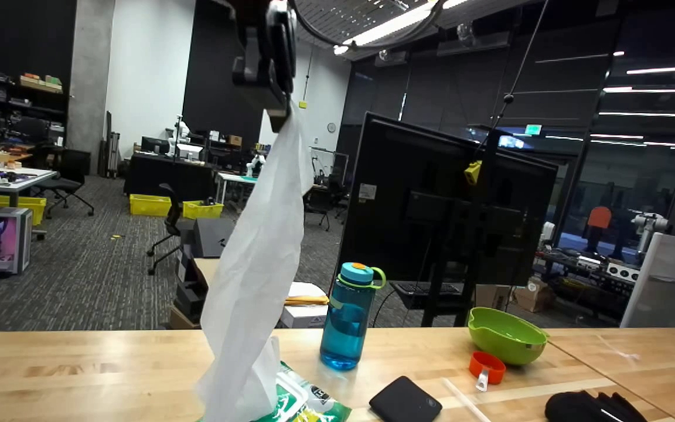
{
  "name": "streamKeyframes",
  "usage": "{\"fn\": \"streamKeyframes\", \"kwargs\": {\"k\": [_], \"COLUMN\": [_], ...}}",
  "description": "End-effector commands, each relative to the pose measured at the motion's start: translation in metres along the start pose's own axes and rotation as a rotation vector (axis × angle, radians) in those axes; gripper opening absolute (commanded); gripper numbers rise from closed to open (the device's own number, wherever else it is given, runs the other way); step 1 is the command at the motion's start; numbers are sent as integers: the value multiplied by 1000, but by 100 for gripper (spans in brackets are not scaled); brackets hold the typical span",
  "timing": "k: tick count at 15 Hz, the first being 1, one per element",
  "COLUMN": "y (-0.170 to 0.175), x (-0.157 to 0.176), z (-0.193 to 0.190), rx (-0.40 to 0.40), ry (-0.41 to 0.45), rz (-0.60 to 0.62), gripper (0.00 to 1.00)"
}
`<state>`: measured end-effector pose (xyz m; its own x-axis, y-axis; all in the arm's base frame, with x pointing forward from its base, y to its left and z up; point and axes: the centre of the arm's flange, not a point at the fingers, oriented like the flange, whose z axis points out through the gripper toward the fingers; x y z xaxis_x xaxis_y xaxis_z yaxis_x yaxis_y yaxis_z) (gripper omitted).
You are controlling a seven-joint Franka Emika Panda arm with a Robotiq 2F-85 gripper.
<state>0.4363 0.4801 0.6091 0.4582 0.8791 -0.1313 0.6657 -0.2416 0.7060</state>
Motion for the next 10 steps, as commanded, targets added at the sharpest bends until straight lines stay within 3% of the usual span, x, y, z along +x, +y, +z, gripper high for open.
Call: {"fn": "streamKeyframes", "kwargs": {"k": [1,10], "y": [-12,-28], "x": [-49,-112], "z": [27,68], "rx": [87,203], "ry": [-9,-75], "rz": [105,391], "gripper": [0,0]}}
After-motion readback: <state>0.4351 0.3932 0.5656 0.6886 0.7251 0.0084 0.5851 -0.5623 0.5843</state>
